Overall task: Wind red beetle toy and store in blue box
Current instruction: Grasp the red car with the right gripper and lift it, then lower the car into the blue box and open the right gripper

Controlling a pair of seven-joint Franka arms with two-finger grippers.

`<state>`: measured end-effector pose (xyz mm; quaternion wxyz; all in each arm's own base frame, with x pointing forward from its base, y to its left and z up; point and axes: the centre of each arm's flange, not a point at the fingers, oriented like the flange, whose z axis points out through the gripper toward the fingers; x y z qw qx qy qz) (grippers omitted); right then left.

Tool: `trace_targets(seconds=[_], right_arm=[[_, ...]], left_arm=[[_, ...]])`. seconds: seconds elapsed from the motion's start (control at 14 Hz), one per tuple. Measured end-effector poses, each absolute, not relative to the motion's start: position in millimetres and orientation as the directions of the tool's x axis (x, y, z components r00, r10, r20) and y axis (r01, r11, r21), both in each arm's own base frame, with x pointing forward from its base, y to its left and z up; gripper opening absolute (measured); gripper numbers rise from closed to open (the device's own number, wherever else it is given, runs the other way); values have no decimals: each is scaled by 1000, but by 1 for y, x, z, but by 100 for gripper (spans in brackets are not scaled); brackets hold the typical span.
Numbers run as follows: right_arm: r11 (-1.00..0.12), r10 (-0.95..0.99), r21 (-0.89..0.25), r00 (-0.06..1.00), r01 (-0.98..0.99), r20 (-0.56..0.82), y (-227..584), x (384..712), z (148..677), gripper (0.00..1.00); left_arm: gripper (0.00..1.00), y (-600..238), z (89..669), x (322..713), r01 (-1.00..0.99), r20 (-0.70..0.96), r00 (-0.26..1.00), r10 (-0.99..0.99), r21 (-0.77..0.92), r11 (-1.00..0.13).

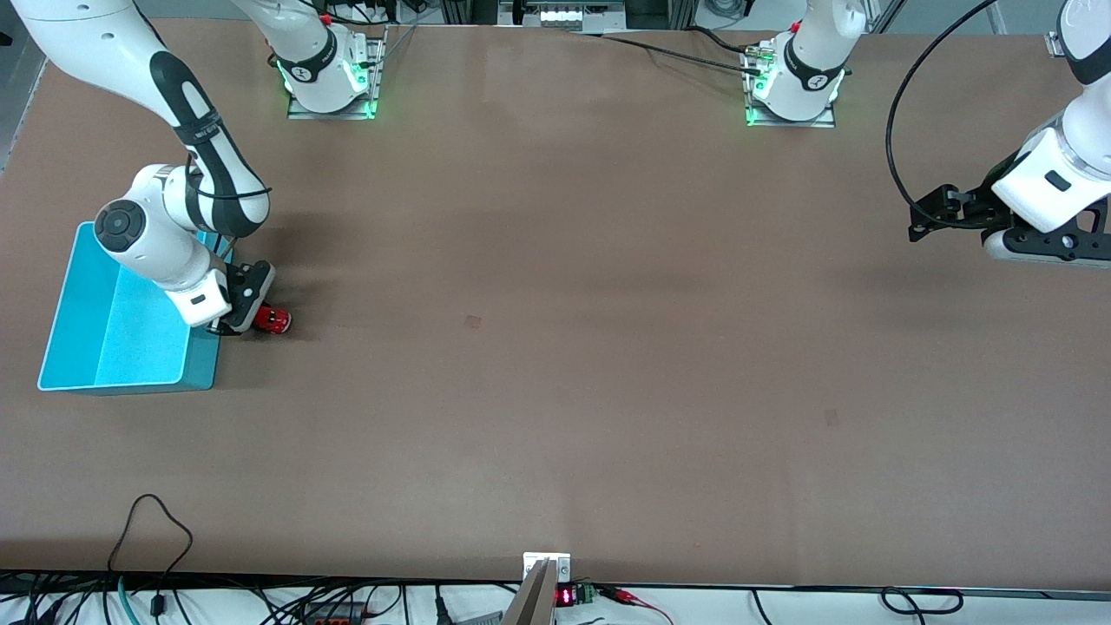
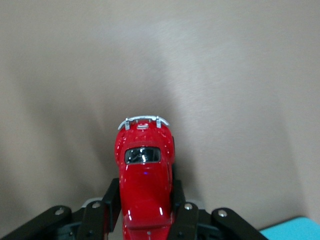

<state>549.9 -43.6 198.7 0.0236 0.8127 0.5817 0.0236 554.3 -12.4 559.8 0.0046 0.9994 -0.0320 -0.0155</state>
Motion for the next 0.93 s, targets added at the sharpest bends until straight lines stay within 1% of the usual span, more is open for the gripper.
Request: trace_targets(seconds=[0.14,0.29,0.43,0.5,0.71,0.93], right_arm=[[-434,901,93,432,896,42,-26,559,215,44],[-554,833,108,549,826,71,-12,572,242,44],[-725,689,65,721,686,68,-12,584,272,44],[-792,611,53,789,609,64,-16,587,286,44],[-883,470,42,882,468,34,-49,584,312,44],[-949,309,59,951,309,-12,-146,565,321,44]], left_arm=[[100,-12,560,554,-64,-31,997,-64,10,-998],[100,-12,560,554,-64,-31,997,-64,10,-998],[100,-13,560,554,-64,-31,997,-64,10,-998],[100,-13,560,554,-64,-31,997,-64,10,-998],[100,-13,560,554,-65,-31,997,-65,10,-998],[100,-13,560,554,-65,-31,997,-65,10,-998]])
